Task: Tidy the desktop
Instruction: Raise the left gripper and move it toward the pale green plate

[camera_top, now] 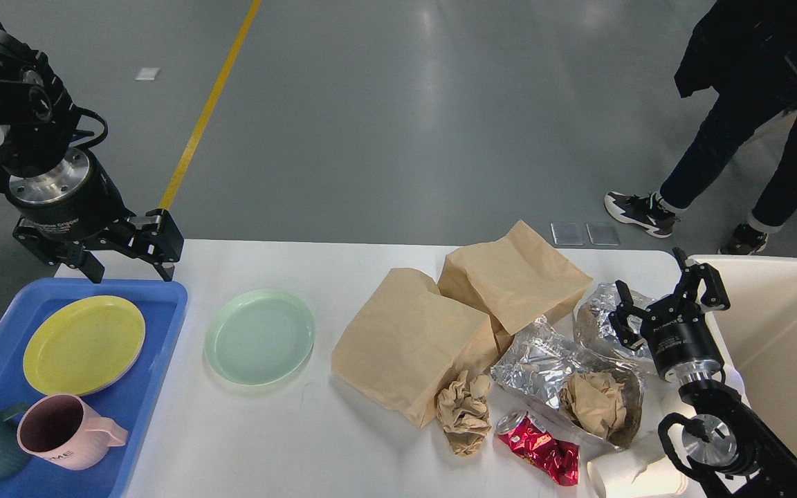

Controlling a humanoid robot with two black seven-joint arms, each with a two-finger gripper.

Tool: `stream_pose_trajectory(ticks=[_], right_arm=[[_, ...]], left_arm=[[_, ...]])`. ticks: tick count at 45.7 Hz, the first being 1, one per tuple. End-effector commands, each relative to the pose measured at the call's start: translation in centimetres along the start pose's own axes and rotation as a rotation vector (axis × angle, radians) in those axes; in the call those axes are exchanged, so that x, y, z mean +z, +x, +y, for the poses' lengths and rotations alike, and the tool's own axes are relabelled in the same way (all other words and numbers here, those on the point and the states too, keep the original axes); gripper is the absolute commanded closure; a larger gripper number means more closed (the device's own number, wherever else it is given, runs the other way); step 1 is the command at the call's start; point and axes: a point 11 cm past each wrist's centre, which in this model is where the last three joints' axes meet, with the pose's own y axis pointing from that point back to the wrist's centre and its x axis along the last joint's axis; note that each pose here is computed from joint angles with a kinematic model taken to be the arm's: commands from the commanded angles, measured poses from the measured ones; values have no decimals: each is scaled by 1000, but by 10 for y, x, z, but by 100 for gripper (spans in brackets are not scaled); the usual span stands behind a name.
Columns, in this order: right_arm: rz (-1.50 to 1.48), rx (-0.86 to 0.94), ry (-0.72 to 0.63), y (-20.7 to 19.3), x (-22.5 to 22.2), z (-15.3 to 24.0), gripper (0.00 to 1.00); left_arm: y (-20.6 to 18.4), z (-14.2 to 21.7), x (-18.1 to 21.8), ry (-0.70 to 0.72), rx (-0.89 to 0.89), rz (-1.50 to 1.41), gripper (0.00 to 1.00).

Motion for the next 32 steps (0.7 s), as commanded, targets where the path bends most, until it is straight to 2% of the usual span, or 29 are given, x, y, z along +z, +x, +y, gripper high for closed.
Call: stream_pose_trajectory(ticks=[1,13,21,32], right_arm=[[0,0,0,0,0,0,0],[0,0,0,0,0,0,0],[0,0,0,0,0,0,0],[0,0,0,0,0,0,0]], left_arm=[[9,-46,-4,-28,-17,40,17],[18,-109,-10,-91,46,131,17],[10,-127,-7,-118,18,150,7],[8,-151,-17,-125,42,204,7]])
